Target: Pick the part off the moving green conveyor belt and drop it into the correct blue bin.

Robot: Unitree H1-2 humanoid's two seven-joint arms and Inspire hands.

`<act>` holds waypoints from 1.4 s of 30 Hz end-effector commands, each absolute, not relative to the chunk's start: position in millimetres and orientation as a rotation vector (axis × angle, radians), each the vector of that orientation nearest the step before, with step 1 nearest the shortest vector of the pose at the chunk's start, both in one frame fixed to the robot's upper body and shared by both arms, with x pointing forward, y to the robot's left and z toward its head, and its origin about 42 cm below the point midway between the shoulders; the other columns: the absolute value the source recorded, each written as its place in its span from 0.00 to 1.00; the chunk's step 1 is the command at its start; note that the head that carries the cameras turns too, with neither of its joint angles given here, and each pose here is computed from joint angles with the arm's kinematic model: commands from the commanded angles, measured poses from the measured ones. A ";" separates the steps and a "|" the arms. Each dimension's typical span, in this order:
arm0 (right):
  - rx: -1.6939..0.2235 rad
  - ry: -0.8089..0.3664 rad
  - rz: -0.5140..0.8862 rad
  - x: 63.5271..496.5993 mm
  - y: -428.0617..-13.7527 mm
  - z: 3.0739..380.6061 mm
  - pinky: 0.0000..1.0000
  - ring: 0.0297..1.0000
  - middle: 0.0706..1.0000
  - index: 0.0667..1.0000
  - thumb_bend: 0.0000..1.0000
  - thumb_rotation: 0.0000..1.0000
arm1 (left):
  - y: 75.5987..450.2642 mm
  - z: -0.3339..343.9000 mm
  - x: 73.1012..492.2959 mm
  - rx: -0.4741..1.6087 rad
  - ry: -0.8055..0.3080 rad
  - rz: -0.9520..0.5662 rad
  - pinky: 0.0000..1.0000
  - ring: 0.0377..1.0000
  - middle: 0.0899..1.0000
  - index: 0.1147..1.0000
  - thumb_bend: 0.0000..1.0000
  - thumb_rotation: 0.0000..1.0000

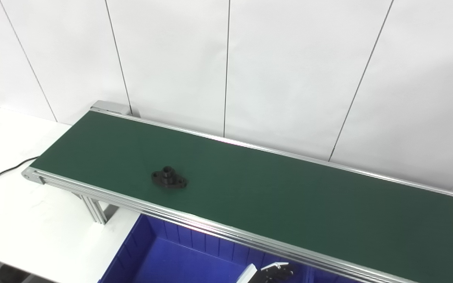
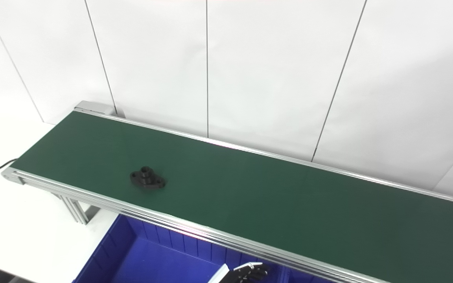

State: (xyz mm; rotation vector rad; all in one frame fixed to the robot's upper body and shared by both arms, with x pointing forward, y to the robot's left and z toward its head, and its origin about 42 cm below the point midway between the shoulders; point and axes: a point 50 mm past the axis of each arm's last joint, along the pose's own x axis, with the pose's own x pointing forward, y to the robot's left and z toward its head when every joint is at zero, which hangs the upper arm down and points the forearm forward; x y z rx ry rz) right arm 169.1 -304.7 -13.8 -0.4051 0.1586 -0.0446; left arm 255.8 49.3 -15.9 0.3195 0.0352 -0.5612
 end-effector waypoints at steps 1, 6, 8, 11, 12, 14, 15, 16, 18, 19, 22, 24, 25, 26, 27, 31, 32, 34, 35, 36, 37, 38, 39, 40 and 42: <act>-0.394 0.070 -0.055 177.1 -304.1 -3.0 0.75 0.75 0.76 0.82 0.34 0.00 | 40.8 -1.7 267.3 0.294 -0.047 -0.555 0.76 0.80 0.81 0.81 0.70 0.16; -0.395 0.065 -0.054 177.7 -302.7 -2.4 0.70 0.74 0.75 0.82 0.33 0.00 | 41.1 -2.3 267.3 0.298 -0.047 -0.555 0.76 0.81 0.81 0.81 0.70 0.17; -0.393 0.065 -0.055 178.0 -302.5 -2.6 0.69 0.73 0.75 0.82 0.33 0.00 | 41.4 -2.7 267.2 0.299 -0.045 -0.555 0.76 0.80 0.82 0.81 0.70 0.18; -0.391 0.060 -0.069 177.5 -301.0 -2.1 0.68 0.71 0.73 0.80 0.34 0.06 | 42.6 -2.9 266.6 0.295 -0.044 -0.556 0.76 0.81 0.82 0.81 0.70 0.18; -0.391 0.056 -0.076 177.3 -300.5 -1.7 0.67 0.71 0.73 0.80 0.34 0.08 | 43.1 -2.8 266.4 0.295 -0.044 -0.557 0.76 0.81 0.82 0.82 0.70 0.19; -0.355 0.044 -0.092 177.0 -298.1 1.4 0.65 0.70 0.73 0.80 0.35 0.18 | 45.5 -2.2 265.6 0.293 -0.048 -0.559 0.76 0.81 0.82 0.82 0.70 0.19; -0.322 0.033 -0.099 177.5 -296.9 4.6 0.64 0.70 0.73 0.80 0.35 0.20 | 47.4 -1.3 265.1 0.290 -0.051 -0.558 0.75 0.81 0.82 0.82 0.70 0.18; -0.295 0.023 -0.105 177.8 -295.8 7.7 0.62 0.69 0.72 0.80 0.38 0.26 | 49.5 -0.5 264.7 0.288 -0.055 -0.557 0.75 0.81 0.82 0.81 0.69 0.17; -0.262 -0.006 -0.121 178.2 -293.9 15.2 0.58 0.66 0.71 0.79 0.45 0.36 | 54.6 1.9 264.2 0.285 -0.065 -0.558 0.74 0.80 0.82 0.82 0.69 0.16; -0.255 -0.016 -0.126 178.3 -293.2 17.8 0.57 0.65 0.70 0.78 0.51 0.41 | 56.4 3.0 264.1 0.285 -0.069 -0.559 0.74 0.80 0.82 0.82 0.69 0.15; -0.210 -0.075 -0.158 178.8 -290.2 33.5 0.56 0.65 0.69 0.77 0.60 0.46 | 64.8 8.0 264.1 0.287 -0.080 -0.565 0.75 0.81 0.83 0.83 0.68 0.15; -0.219 -0.141 -0.167 180.8 -289.0 51.0 0.56 0.64 0.68 0.76 0.63 0.49 | 71.9 13.0 264.9 0.291 -0.087 -0.566 0.76 0.81 0.83 0.83 0.67 0.14; -0.227 -0.163 -0.165 181.7 -288.3 56.7 0.56 0.64 0.68 0.76 0.63 0.49 | 74.3 15.0 265.5 0.292 -0.088 -0.566 0.76 0.81 0.83 0.83 0.67 0.14; -0.222 -0.193 -0.164 183.2 -287.3 64.8 0.56 0.63 0.68 0.76 0.63 0.50 | 77.1 17.0 266.4 0.296 -0.092 -0.564 0.76 0.81 0.83 0.82 0.67 0.13; -0.213 -0.227 -0.160 185.6 -286.1 73.9 0.57 0.64 0.68 0.75 0.64 0.47 | 80.1 18.9 267.6 0.302 -0.091 -0.563 0.76 0.81 0.82 0.82 0.68 0.13; -0.257 -0.364 -0.139 198.7 -282.9 108.8 0.57 0.65 0.68 0.75 0.63 0.45 | 91.1 25.0 271.8 0.308 -0.096 -0.550 0.77 0.81 0.81 0.81 0.69 0.12; -0.276 -0.388 -0.136 202.7 -281.5 115.9 0.57 0.64 0.68 0.76 0.61 0.44 | 93.7 26.2 272.9 0.306 -0.096 -0.548 0.77 0.81 0.81 0.80 0.69 0.11; -0.308 -0.415 -0.130 211.8 -278.8 127.8 0.56 0.63 0.69 0.76 0.58 0.38 | 98.0 28.0 274.7 0.303 -0.099 -0.545 0.77 0.80 0.80 0.80 0.70 0.09; -0.328 -0.419 -0.129 216.0 -277.2 133.3 0.57 0.64 0.69 0.76 0.57 0.36 | 99.8 28.7 275.4 0.301 -0.099 -0.545 0.76 0.80 0.80 0.80 0.70 0.08; -0.350 -0.422 -0.130 220.6 -275.3 138.1 0.57 0.64 0.69 0.76 0.57 0.36 | 101.8 29.5 276.5 0.301 -0.101 -0.544 0.76 0.80 0.80 0.80 0.70 0.08; -0.365 -0.423 -0.128 226.2 -273.4 142.6 0.56 0.64 0.69 0.75 0.58 0.37 | 103.9 30.4 277.6 0.301 -0.103 -0.544 0.76 0.80 0.80 0.80 0.70 0.07; -0.377 -0.423 -0.124 231.0 -271.8 146.0 0.57 0.64 0.69 0.75 0.59 0.38 | 105.5 31.0 278.5 0.302 -0.105 -0.544 0.76 0.80 0.80 0.80 0.70 0.07; -0.392 -0.427 -0.116 236.9 -270.5 149.5 0.57 0.64 0.69 0.75 0.59 0.38 | 107.0 31.6 279.5 0.300 -0.105 -0.544 0.76 0.80 0.80 0.79 0.70 0.06; -0.403 -0.429 -0.105 242.6 -269.4 152.8 0.57 0.64 0.69 0.75 0.60 0.38 | 108.2 31.8 280.4 0.294 -0.108 -0.544 0.76 0.80 0.80 0.79 0.70 0.05; -0.418 -0.430 -0.085 252.6 -266.5 157.7 0.57 0.64 0.68 0.74 0.61 0.36 | 110.3 32.3 282.0 0.285 -0.109 -0.542 0.75 0.80 0.80 0.79 0.71 0.03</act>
